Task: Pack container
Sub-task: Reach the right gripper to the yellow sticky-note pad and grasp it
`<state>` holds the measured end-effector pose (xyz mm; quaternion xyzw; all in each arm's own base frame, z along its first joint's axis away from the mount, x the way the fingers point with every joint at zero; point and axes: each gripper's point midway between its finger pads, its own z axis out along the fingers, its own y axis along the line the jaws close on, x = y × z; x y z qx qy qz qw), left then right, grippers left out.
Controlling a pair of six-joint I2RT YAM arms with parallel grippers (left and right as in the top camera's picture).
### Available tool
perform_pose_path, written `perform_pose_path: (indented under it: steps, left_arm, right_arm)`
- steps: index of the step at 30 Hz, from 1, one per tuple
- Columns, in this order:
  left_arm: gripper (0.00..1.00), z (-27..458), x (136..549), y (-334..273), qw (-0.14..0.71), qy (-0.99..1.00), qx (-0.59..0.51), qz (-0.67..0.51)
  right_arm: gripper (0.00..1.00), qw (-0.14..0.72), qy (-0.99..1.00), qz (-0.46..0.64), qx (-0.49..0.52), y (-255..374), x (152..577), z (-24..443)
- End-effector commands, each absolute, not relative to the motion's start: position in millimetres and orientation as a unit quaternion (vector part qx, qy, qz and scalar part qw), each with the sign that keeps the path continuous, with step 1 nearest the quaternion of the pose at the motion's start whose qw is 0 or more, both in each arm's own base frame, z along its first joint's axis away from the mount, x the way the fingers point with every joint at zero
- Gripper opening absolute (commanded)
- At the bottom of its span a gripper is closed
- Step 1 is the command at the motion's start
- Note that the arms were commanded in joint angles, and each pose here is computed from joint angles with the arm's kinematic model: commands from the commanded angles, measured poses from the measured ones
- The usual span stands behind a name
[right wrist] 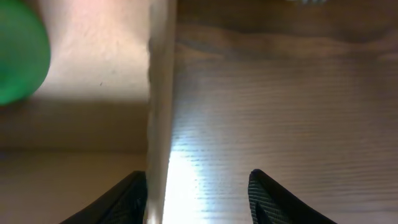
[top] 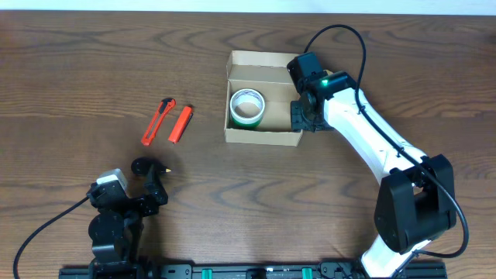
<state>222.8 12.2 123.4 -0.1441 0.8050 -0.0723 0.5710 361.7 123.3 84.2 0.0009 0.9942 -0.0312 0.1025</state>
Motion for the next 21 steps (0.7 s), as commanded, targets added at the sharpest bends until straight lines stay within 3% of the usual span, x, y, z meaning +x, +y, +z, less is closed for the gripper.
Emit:
perform_pose_path:
  steps: [1,8,17,21]
  left_arm:
    - [0.95,115,223,16,0.566,0.809,-0.145,-0.060]
    - [0.95,115,223,16,0.566,0.809,-0.145,-0.060]
    - [0.95,115,223,16,0.566,0.809,-0.145,-0.060]
    - [0.95,115,223,16,0.566,0.809,-0.145,-0.060]
  right_arm:
    - [0.57,0.149,0.989,0.012,-0.001,133,376,127]
    - [0.77,0.267,0.963,-0.009,-0.020,101,402,204]
    - [0.88,0.282,0.956,-0.004,-0.079,53,439,194]
    - [0.99,0.291,0.946,-0.001,-0.141,47,460,178]
